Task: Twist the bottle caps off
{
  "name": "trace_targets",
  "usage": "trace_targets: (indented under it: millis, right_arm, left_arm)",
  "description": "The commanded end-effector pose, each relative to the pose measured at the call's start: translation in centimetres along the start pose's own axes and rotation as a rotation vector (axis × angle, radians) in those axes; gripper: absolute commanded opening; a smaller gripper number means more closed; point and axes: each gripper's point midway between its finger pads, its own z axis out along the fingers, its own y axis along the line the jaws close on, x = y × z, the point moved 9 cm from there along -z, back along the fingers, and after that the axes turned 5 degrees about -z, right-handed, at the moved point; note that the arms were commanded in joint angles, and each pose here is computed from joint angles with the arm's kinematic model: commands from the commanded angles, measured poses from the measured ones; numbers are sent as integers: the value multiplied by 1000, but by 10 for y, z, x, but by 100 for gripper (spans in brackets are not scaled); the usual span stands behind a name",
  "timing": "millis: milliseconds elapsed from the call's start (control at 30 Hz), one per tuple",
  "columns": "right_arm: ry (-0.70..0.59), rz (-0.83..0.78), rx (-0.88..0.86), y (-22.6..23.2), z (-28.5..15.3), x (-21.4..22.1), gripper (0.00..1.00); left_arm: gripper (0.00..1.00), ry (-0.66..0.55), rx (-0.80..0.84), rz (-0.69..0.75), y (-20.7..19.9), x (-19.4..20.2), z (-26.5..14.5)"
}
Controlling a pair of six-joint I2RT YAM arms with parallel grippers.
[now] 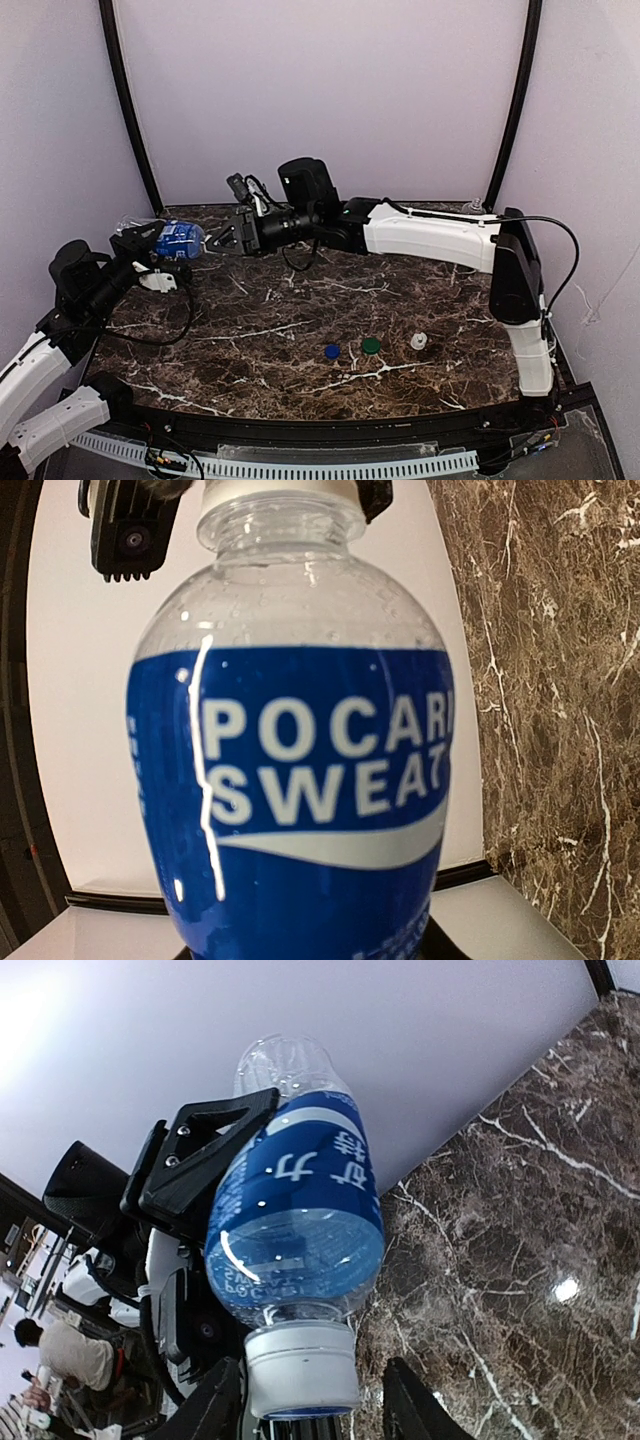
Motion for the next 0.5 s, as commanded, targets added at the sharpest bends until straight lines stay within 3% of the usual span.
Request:
trace_targets:
  millis: [0, 233, 467]
  right_arm:
    - [-15, -7, -31, -1, 3, 3, 45]
    - [-25, -21, -22, -3, 2, 0, 40]
    - [-29, -52, -58, 0, 5, -1, 8]
  left_arm:
    - [42, 6, -17, -14, 1, 0, 0]
    - [42, 3, -17, -12, 1, 0, 0]
    - [42, 2, -6, -14, 0, 0, -1]
